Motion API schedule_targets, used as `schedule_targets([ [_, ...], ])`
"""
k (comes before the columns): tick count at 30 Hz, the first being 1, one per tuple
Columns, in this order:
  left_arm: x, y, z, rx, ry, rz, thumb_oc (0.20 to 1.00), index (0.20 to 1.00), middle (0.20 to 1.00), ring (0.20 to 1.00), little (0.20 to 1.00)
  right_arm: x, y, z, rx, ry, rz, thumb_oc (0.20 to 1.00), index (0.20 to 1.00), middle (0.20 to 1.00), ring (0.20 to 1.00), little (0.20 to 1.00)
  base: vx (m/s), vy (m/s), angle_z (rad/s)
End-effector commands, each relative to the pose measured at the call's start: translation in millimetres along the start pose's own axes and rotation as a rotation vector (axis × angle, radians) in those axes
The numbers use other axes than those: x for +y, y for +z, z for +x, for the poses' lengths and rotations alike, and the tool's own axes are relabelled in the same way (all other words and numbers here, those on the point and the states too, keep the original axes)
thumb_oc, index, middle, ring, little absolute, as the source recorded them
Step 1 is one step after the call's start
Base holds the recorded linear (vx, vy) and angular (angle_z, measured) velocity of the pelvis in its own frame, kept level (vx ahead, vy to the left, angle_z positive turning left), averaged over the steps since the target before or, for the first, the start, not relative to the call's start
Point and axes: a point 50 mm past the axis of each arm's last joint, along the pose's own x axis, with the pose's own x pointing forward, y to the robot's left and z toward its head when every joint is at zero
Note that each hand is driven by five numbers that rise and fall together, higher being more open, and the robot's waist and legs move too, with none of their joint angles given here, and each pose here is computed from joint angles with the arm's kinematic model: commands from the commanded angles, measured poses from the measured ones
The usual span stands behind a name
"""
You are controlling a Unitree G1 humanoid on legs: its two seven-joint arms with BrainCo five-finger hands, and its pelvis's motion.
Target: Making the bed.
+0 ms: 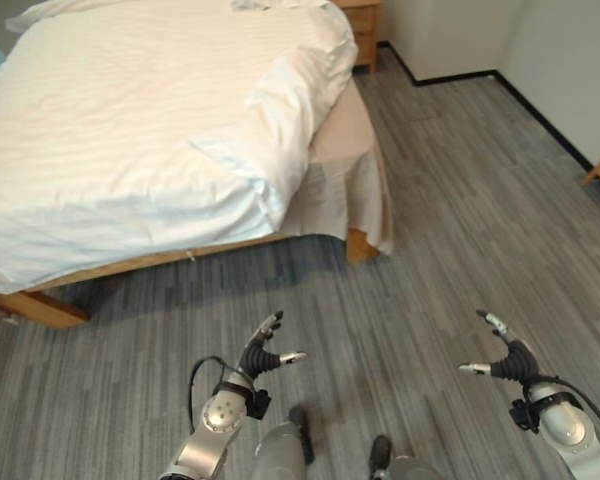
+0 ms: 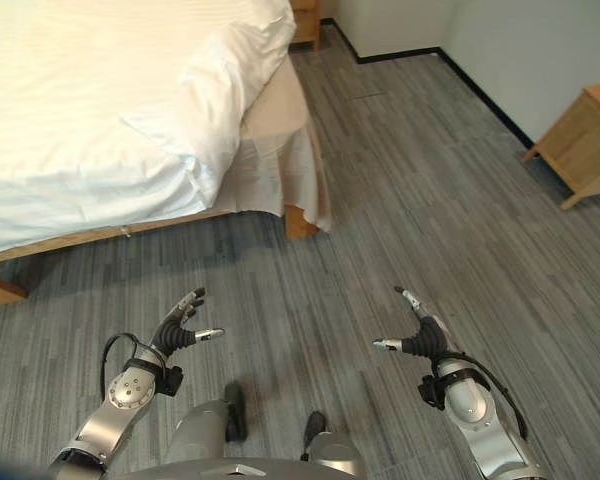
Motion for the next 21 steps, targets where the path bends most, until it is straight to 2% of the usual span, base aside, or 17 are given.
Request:
schedule_targets([
  [1, 6, 3, -7, -0.030, 0.064, 0.020, 1.000, 1.000, 1.000, 1.000, 1.000, -12, 5, -6, -0.034, -0.066, -0.077, 1.000, 1.000, 1.000, 1.000, 1.000, 0.59, 0.080, 0.12],
  [7, 22, -5, -10, 0.015, 0.096, 0.081, 1.000, 1.000, 1.000, 1.000, 1.000, 18, 12, -1, -0.045, -0.004, 0.003, 1.000, 1.000, 1.000, 1.000, 1.000, 0.40, 0.128, -0.08],
  [13, 47, 19, 0, -0.070, 0.197, 0.133, 1.000, 1.000, 1.000, 1.000, 1.000, 28, 23, 9, -0.076, 0.000, 0.007, 1.000, 1.000, 1.000, 1.000, 1.000, 0.25, 0.031, 0.10],
  [17, 64, 44, 1, -0.182, 0.300, 0.210, 1.000, 1.000, 1.000, 1.000, 1.000, 37, 14, -1, -0.031, 0.027, 0.066, 1.000, 1.000, 1.000, 1.000, 1.000, 0.40, -0.190, 0.11],
  [21, 88, 60, 9, -0.232, 0.503, 0.258, 1.000, 1.000, 1.000, 1.000, 1.000, 49, 1, -13, 0.034, 0.051, 0.087, 1.000, 1.000, 1.000, 1.000, 1.000, 0.30, -0.217, 0.14],
])
